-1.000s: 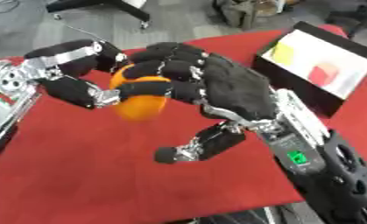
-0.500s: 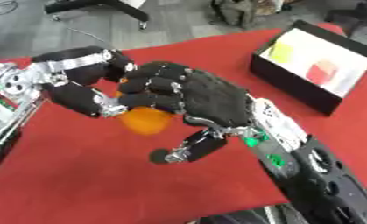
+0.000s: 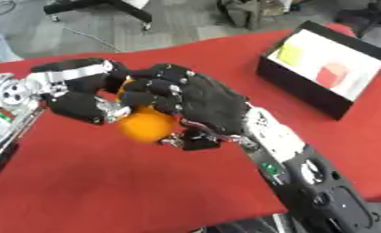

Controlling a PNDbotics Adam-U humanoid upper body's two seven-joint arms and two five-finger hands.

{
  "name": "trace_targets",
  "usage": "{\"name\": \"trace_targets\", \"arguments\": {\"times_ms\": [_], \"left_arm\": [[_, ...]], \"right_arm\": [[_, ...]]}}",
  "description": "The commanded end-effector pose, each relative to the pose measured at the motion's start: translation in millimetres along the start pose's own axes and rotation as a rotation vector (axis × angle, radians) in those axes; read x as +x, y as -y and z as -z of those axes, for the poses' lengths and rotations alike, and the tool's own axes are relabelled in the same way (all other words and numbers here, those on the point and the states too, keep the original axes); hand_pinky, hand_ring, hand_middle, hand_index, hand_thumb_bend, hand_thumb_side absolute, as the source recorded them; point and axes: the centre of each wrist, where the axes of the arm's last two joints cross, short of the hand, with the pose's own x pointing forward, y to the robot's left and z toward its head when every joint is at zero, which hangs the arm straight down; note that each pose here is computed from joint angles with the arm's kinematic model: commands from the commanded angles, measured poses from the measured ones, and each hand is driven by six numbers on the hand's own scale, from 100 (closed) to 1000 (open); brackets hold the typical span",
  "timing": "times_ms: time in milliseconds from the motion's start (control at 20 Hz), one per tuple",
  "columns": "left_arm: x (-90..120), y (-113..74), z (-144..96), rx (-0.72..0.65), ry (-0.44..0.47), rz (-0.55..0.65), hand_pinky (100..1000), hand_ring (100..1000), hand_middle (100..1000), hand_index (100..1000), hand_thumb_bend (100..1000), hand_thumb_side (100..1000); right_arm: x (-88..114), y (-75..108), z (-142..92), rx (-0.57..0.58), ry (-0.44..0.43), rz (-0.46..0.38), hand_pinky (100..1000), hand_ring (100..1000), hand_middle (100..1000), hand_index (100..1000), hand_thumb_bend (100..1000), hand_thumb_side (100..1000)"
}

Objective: Pick up the objects with one hand, pass them to the other hand, and then place them into the box on the other side of the table.

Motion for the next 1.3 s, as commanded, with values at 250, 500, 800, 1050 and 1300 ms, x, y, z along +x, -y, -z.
{"name": "trace_targets", "arguments": {"times_ms": [250,500,800,1050,1300], "left_arm": [[18.3,-6.1,-1.1,-0.001,0.065,0.024,627,524,473,549,192,400],[11.3,-7.1,-7.3,-0.003,0.068,-0.017,651,573,542,637,396,601],[1.7,-13.3,-29.1,0.049,0.104,-0.055,672,612,601,711,510,747],[-6.1,-27.9,-59.8,0.288,0.083,-0.035,675,615,605,716,449,802],[-24.9,-36.0,-89.4,0.544,0.000,-0.025,671,611,600,710,406,804]], "right_arm": [[-9.2,-21.9,-18.1,-0.108,-0.110,0.012,555,482,301,290,100,100],[-12.4,-32.3,-28.0,-0.181,-0.198,0.077,526,449,231,200,100,100],[-24.0,-26.2,-40.7,-0.258,-0.268,0.107,545,448,229,189,100,100],[-42.5,0.7,-56.3,-0.357,-0.350,0.091,548,455,235,177,100,100],[-82.5,35.6,-92.9,-0.429,-0.611,0.104,553,468,224,171,100,100]]}}
